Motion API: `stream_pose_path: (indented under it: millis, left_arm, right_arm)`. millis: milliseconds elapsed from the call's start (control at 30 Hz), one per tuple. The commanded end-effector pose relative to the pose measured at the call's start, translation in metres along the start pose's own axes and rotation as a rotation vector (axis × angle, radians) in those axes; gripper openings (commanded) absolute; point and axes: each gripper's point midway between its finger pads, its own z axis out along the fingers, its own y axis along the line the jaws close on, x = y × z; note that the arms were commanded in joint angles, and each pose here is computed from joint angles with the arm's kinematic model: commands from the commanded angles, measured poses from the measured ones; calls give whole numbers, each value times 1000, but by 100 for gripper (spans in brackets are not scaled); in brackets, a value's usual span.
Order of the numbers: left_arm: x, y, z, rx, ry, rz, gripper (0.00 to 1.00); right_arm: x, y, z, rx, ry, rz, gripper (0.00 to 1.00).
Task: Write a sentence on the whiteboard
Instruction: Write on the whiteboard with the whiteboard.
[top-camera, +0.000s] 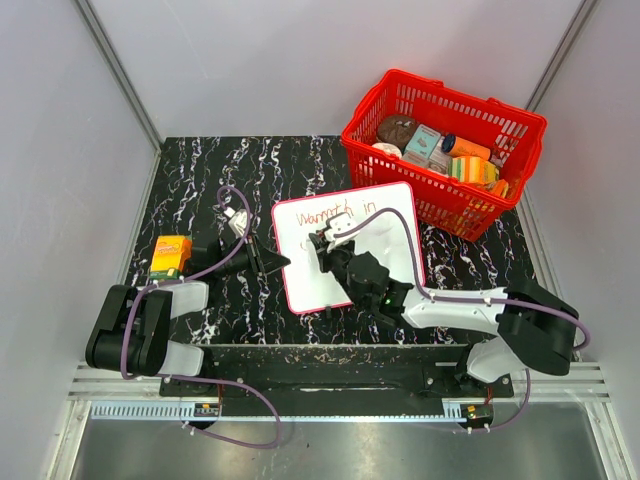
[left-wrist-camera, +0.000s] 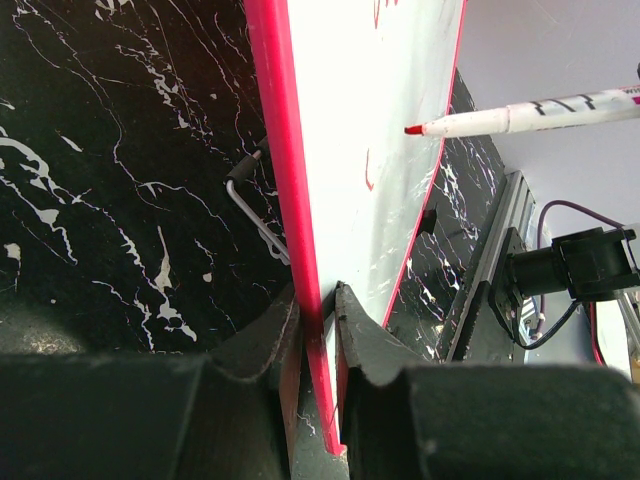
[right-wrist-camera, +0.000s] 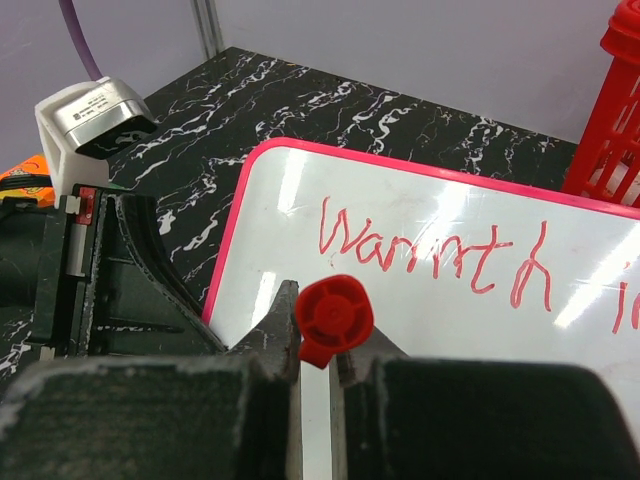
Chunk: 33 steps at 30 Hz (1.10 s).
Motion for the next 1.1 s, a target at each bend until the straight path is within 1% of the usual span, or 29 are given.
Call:
stream_pose_path:
  millis: [0, 700, 767, 1067]
  left_arm:
    - [-16, -3, 2, 24, -44, 117, 0]
    - [-16, -3, 3, 22, -42, 121, 0]
    - [-16, -3, 3, 24, -41, 120, 0]
    - [-16, -3, 4, 22, -41, 120, 0]
  right_arm:
    - [-22, -4, 8, 51, -60, 20, 0]
    - [13, -3, 1, 32, 43, 10, 0]
    - [16, -1, -1, 23, 50, 35, 0]
    - [30, 2, -7, -2, 91, 52, 0]
